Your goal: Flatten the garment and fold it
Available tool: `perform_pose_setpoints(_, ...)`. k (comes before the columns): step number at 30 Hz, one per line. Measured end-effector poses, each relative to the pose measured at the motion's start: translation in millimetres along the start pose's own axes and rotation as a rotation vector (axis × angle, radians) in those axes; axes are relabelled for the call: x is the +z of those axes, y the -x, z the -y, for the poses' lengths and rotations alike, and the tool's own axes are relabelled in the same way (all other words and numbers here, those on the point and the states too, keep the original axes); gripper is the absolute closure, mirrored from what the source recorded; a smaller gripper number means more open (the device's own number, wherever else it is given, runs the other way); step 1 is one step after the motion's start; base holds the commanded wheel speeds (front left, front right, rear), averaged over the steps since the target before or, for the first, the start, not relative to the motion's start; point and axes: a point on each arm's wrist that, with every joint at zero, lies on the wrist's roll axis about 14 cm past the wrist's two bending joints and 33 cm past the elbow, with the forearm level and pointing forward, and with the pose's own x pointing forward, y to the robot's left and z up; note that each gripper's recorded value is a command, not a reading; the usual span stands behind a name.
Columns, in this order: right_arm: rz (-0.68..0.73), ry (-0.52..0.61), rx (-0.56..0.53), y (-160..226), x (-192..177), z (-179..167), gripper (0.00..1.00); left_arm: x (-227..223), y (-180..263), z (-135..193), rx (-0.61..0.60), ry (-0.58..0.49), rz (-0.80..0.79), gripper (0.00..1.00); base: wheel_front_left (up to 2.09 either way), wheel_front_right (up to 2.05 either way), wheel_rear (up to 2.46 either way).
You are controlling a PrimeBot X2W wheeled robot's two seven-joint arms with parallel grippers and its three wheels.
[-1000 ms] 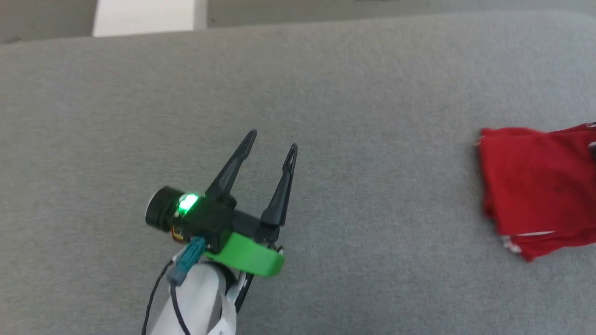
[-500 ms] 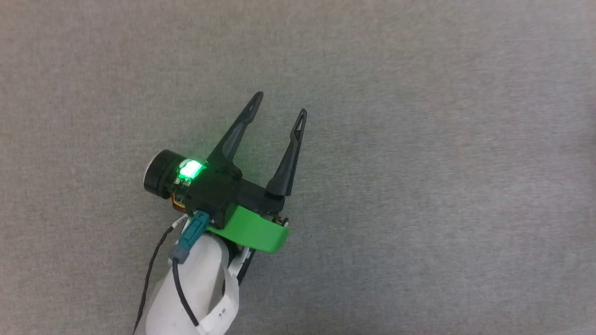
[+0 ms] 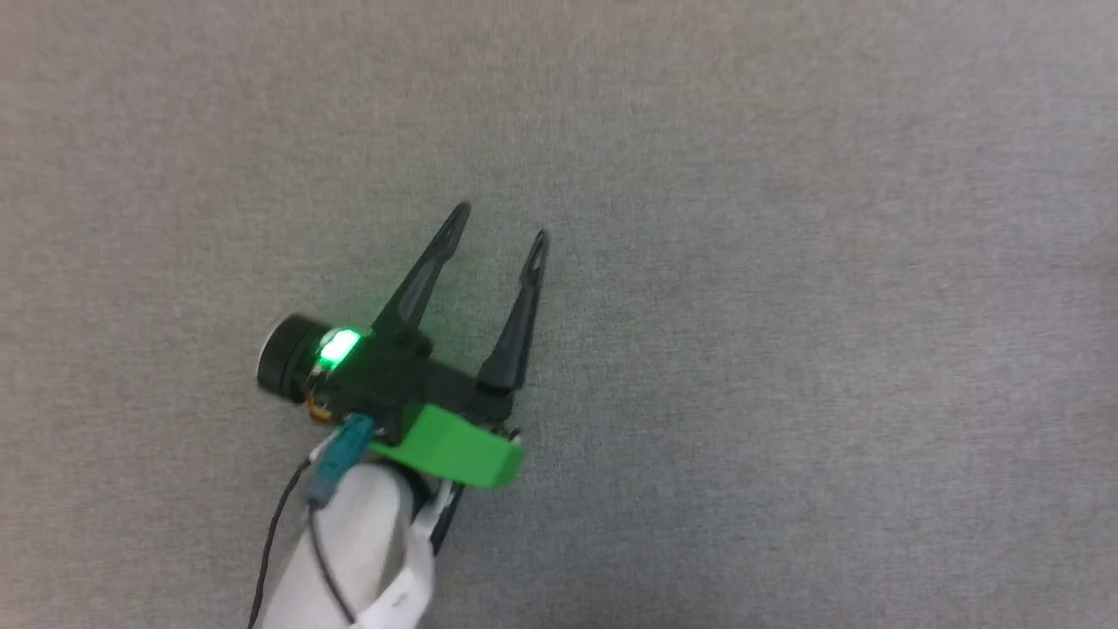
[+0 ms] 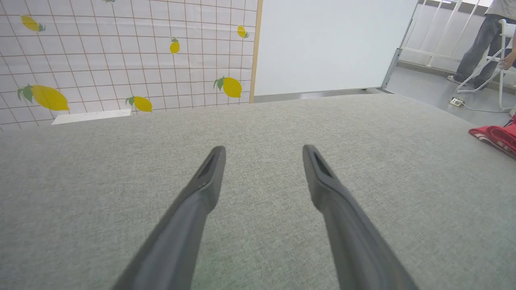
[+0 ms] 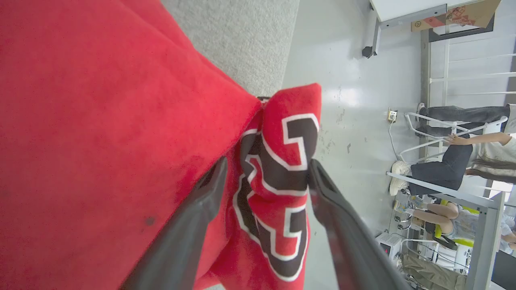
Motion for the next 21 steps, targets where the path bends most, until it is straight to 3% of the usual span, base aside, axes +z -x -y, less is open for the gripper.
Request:
perform_pose_setpoints(8, 0.354, -0.192, -0.074, 46.4, 84.7, 23.4, 0.00, 30.5, 34.6, -14.4, 0.107, -0.003, 0.030, 0.00, 0.00, 0.00, 0.00)
perform_pose_setpoints(13, 0.642, -0.304, -0.106, 104.2, 139.9, 31.4, 0.00, 53.4, 59.8, -15.9, 0.149, -0.038, 0.060, 0.00, 0.00, 0.00, 0.00)
perform_pose_setpoints(21, 0.993, -0.495, -0.128, 200.4, 169.8, 18.3, 0.00, 99.5, 95.3, -22.7, 0.237, -0.059, 0.165, 0.00, 0.00, 0.00, 0.00)
